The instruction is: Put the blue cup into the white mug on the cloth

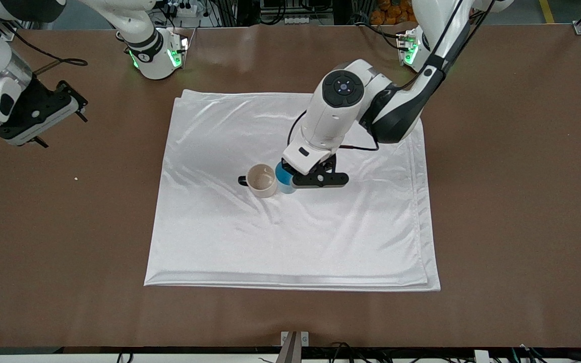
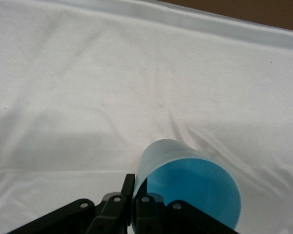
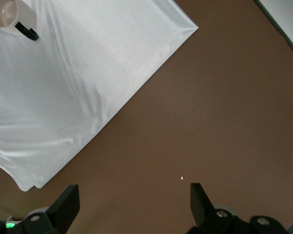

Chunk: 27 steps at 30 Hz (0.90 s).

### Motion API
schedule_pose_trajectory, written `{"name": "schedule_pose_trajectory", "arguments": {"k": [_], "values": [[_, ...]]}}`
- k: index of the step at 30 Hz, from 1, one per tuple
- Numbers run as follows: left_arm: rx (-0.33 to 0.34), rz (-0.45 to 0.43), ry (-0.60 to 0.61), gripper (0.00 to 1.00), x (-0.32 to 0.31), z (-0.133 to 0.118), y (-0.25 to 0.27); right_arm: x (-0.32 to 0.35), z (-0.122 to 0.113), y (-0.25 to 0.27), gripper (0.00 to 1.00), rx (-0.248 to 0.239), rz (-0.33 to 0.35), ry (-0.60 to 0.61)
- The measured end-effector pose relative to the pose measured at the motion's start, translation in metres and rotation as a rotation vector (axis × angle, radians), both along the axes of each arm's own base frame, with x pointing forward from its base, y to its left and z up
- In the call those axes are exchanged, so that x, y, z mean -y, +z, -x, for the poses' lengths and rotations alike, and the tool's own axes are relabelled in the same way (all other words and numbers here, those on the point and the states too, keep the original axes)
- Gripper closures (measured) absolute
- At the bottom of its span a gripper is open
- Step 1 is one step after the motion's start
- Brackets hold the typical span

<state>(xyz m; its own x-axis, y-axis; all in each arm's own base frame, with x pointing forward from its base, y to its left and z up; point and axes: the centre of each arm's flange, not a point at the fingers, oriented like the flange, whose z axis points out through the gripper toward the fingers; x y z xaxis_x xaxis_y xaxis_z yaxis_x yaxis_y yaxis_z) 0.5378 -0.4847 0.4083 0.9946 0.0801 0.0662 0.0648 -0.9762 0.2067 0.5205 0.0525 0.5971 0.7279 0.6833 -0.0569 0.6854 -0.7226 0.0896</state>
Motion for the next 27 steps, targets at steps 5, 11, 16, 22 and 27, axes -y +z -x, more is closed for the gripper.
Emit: {"name": "schedule_pose_trajectory", "arguments": {"k": [5, 11, 16, 22, 27], "values": [[0.013, 0.003, 0.01, 0.96, 0.017, 0.006, -0.024, 0.007, 0.001, 0.004, 0.0, 0.01, -0.004, -0.047], [0.01, 0.0, 0.007, 0.96, 0.038, 0.018, -0.055, 0.005, 0.001, 0.012, 0.0, 0.027, -0.011, -0.111], [0.009, -0.01, 0.003, 0.96, 0.051, 0.028, -0.065, 0.003, 0.001, 0.015, 0.0, 0.029, -0.014, -0.147], [0.009, -0.015, -0.009, 0.96, 0.061, 0.038, -0.068, 0.001, 0.003, 0.016, 0.0, 0.022, -0.014, -0.155], [0.002, -0.021, -0.024, 0.96, 0.068, 0.047, -0.075, 0.002, 0.003, 0.015, 0.0, 0.02, -0.014, -0.165]]}}
